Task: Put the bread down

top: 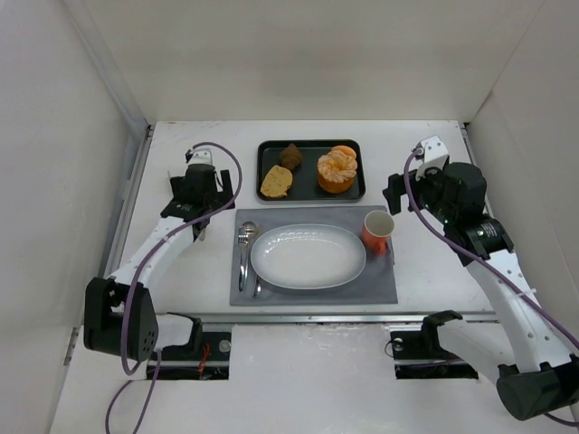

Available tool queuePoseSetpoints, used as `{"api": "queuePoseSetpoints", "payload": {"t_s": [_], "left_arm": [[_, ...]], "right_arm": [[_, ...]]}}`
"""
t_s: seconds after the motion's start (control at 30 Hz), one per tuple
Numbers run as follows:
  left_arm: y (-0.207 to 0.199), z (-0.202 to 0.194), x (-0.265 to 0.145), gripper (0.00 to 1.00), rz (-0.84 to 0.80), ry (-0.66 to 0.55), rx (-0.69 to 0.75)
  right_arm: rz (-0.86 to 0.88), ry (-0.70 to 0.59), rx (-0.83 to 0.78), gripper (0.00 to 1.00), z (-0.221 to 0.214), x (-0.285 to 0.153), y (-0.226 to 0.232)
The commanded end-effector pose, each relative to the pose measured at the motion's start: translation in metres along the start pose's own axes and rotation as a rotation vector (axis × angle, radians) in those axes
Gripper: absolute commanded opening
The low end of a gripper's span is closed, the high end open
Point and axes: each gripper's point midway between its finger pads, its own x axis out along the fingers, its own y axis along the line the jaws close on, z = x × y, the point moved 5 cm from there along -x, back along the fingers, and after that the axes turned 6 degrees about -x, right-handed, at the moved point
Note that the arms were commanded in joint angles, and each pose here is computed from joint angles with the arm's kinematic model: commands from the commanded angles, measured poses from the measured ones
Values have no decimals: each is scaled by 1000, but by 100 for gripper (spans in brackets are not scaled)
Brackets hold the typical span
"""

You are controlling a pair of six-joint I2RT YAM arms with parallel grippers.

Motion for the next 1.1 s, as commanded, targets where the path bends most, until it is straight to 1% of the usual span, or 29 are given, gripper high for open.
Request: {"api": "queuePoseSetpoints", "payload": {"t_s": [0.0,0.1,0.2,0.43,0.53,0.7,0.87,1.07], "left_arm": [[10,4,3,100,86,-4,-10],[23,-7,15,98,138,51,-24],[33,-16,28,97,143,111,-70],[50,-22,42,94,175,159,-127],[49,-28,48,92,170,182,-113],[46,-26,52,91,115,193,-124],[48,-28,60,91,118,216,-118],[49,-34,67,88,115,249,-112]], "right_arm": [[-38,-81,-17,99,25,-14,-8],[-39,-83,-17,99,25,-18,-7],[-44,-105,-19,99,29,-24,-7],[-46,-114,-20,99,30,-27,-7],[-37,-116,-20,99,30,-27,-6],[-37,-116,-20,99,30,-27,-6],[-35,-107,-19,99,29,-24,-6],[-33,-98,-19,100,28,-22,-6]]}}
